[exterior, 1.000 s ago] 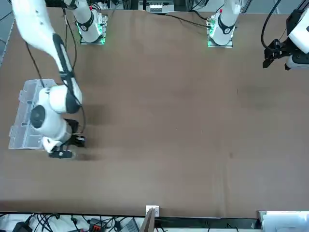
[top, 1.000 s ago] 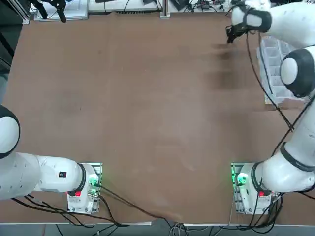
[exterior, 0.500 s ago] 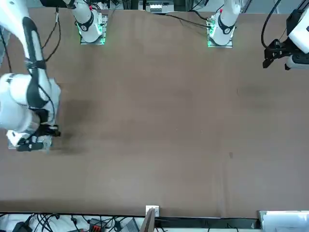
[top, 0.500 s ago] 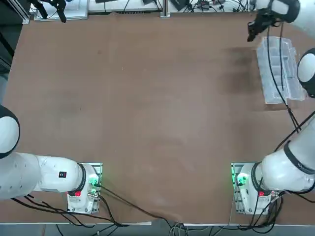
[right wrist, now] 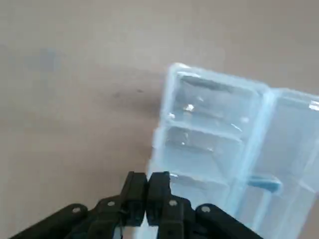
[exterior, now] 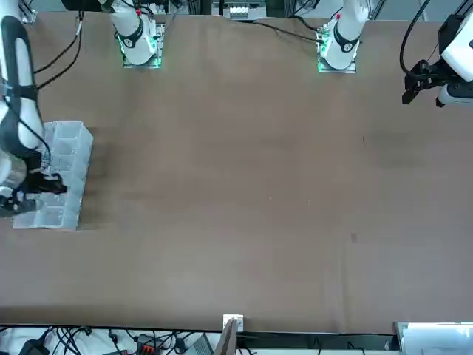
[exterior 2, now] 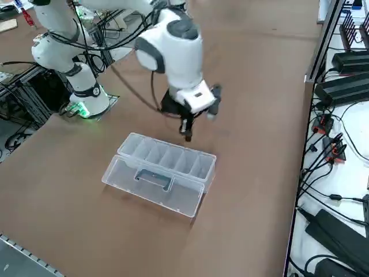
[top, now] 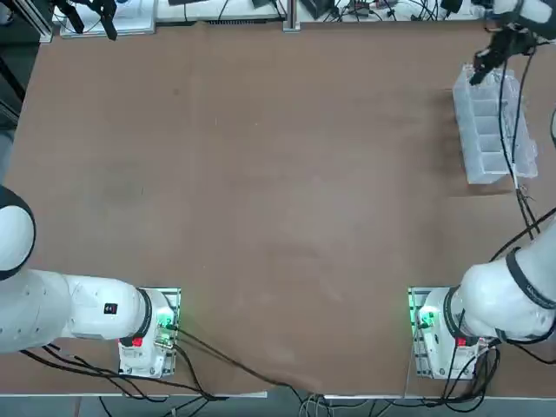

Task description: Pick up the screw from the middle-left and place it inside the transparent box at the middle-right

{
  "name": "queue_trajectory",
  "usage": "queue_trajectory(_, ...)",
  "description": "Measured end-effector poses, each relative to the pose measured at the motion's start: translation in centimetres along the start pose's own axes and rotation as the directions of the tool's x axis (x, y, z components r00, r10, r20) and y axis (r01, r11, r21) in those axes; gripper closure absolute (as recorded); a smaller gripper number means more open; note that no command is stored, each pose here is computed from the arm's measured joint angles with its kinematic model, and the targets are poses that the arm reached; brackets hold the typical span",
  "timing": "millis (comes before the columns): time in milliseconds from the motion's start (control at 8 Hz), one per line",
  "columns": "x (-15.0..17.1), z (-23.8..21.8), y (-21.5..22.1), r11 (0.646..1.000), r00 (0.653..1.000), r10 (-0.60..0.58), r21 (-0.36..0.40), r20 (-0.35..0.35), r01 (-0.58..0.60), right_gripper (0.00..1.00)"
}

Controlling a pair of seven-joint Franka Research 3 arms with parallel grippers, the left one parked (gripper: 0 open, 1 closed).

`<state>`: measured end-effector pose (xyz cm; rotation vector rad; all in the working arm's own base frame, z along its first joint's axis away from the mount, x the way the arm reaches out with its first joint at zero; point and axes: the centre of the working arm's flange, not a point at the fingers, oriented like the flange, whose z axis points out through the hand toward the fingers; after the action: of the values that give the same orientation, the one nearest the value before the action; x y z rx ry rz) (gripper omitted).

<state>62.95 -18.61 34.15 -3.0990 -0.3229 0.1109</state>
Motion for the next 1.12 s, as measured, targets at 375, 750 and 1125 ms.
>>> queue_trajectory(375,-2.2,2.3,3.0,1.000,1.000,-0.004,0.000,-0.008,0.004,0.96)
queue_trajectory(750,-2.6,4.3,3.7,1.000,1.000,0.002,0.010,0.008,-0.002,0.96)
queue_trajectory(1125,-2.7,4.5,3.8,1.000,1.000,-0.002,0.012,0.009,0.002,0.61)
